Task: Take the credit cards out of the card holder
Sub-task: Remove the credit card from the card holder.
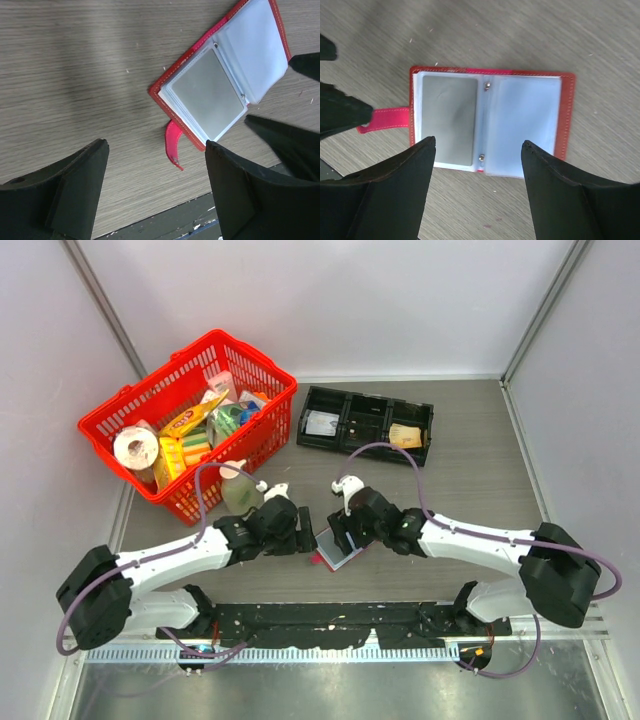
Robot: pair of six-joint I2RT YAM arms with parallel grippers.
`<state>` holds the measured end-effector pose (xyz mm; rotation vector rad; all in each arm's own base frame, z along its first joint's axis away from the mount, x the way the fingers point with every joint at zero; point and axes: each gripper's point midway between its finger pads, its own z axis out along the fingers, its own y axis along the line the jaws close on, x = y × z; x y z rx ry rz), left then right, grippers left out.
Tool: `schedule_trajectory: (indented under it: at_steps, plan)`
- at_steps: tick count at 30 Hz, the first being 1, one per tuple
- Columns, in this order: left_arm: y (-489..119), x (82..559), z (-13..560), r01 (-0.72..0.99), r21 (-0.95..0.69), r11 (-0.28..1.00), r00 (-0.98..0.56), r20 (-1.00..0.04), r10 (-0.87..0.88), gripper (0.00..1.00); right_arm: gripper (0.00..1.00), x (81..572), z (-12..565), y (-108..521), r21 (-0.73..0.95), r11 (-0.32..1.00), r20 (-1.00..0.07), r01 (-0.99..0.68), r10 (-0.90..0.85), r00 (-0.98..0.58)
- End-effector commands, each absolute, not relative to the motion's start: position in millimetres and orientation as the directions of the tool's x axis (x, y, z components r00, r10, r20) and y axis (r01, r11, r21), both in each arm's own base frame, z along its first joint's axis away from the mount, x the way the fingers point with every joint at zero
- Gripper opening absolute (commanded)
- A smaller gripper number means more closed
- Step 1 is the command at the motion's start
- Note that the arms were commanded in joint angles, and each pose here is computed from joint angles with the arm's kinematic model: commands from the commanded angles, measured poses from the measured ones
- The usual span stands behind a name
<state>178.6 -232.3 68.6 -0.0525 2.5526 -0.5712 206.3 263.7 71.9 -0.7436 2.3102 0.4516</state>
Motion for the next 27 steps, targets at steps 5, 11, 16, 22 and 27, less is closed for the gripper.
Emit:
schedule_trajectory:
  at_steps: [5,11,16,22,27]
  plan:
    - [-272,173,59,0.05,-0.535,0.844,-0.893,-0.402,-0.202,0.72,0.73,194,70,293,0.11,0.745,-0.736,-0.658,-0.384,-0.558]
    - [-268,164,46,0.033,-0.531,0.847,-0.904,-0.376,-0.201,0.46,0.75,184,64,300,0.095,0.733,-0.72,-0.674,-0.416,-0.555]
    - [-267,159,39,0.024,-0.538,0.843,-0.911,-0.359,-0.204,0.32,0.77,182,58,305,0.059,0.738,-0.709,-0.672,-0.444,-0.548]
    - [-270,157,36,0.026,-0.553,0.833,-0.918,-0.344,-0.2,0.26,0.77,185,53,305,0.006,0.756,-0.699,-0.655,-0.465,-0.543]
    - [-271,155,33,0.025,-0.555,0.831,-0.922,-0.335,-0.196,0.12,0.77,191,55,300,-0.031,0.775,-0.702,-0.632,-0.466,-0.538]
